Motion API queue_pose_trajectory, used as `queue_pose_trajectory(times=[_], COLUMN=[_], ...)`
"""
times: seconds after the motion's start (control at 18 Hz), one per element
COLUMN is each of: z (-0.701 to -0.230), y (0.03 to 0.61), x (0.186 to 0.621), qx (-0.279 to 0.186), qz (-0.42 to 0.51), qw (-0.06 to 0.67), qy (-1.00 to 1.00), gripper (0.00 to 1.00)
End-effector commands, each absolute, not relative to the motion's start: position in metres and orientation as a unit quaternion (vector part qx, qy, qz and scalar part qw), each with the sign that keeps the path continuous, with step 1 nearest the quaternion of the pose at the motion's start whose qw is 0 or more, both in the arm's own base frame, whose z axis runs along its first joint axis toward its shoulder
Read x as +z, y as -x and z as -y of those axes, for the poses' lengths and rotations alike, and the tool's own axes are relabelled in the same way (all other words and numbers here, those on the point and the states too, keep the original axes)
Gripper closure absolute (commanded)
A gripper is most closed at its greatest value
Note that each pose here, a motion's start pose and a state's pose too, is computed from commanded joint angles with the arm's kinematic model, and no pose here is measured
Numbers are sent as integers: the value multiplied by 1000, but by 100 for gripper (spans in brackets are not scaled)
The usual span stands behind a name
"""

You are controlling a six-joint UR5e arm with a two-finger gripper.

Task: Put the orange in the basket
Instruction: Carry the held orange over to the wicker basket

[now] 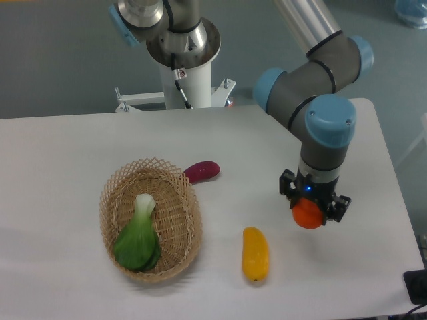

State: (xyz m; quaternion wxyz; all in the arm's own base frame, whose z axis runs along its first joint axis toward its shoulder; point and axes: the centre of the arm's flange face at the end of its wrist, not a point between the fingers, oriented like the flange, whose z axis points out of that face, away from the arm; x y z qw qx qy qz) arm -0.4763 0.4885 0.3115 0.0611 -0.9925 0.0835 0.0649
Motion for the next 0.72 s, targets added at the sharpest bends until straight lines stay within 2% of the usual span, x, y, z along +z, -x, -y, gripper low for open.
queue_pose_trajectory(times=[0.72], z=[-588], y=[334], x=[287], qx=[55], qz=[-98], qw=[45], qy=[993], gripper=[25])
